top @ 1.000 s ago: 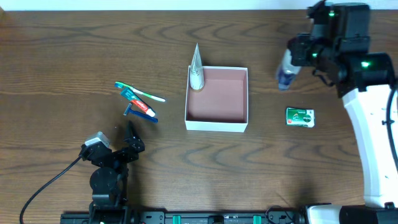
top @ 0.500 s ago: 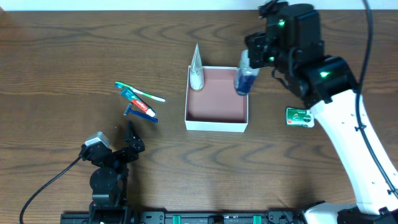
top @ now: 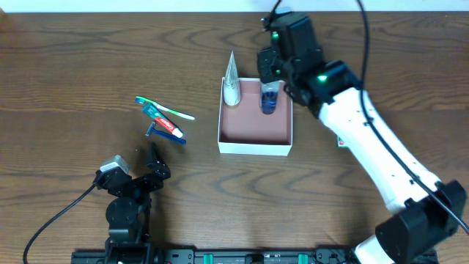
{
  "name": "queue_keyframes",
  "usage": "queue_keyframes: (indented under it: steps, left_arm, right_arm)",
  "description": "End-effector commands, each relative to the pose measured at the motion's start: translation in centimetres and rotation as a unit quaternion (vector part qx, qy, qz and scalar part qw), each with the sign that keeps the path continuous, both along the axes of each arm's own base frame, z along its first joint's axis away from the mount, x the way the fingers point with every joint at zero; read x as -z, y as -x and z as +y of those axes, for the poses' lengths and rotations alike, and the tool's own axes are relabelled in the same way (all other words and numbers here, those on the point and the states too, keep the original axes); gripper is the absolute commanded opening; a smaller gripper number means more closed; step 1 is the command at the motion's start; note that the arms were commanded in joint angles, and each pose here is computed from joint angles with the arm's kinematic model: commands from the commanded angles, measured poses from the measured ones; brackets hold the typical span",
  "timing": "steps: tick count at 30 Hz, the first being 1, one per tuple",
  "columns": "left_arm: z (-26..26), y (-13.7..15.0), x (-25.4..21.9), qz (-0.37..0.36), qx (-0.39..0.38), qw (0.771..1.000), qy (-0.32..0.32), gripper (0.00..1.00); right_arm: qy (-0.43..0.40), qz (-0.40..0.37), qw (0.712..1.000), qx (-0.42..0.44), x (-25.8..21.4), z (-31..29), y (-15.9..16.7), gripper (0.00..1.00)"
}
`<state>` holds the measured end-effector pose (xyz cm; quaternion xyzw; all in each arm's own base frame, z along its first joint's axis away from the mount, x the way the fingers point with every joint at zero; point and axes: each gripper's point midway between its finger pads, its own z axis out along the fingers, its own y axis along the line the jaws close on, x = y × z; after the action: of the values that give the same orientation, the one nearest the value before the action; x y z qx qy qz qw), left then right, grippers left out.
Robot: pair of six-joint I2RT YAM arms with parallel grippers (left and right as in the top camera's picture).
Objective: Pack container
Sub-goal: 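Carry the soap bottle with the right gripper into the box, then lower the soap bottle beside the tube and release it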
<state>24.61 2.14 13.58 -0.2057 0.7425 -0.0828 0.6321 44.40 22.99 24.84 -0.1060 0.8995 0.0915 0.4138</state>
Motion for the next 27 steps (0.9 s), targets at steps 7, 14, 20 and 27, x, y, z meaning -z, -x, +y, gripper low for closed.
queue_keyframes:
  steps: [7, 14, 20, 27]
  left_arm:
    - [0.2, 0.2, 1.9, 0.029, -0.003, 1.0, -0.006, 0.98]
    - [0.2, 0.2, 1.9, 0.029, -0.003, 1.0, -0.006, 0.98]
    - [0.2, 0.2, 1.9, 0.029, -0.003, 1.0, -0.006, 0.98]
    - [0.2, 0.2, 1.9, 0.029, -0.003, 1.0, -0.006, 0.98]
  right_arm:
    - [0.017, -0.056, 0.998, 0.031, -1.1, 1.6, -0.6, 0.02]
    - [0.031, -0.076, 0.996, 0.031, -0.5, 2.5, -0.4, 0.02]
    - [0.042, -0.089, 0.995, 0.026, 0.3, 3.1, 0.1, 0.01]
    - [0.037, -0.094, 0.995, 0.017, 1.3, 3.7, 0.2, 0.01]
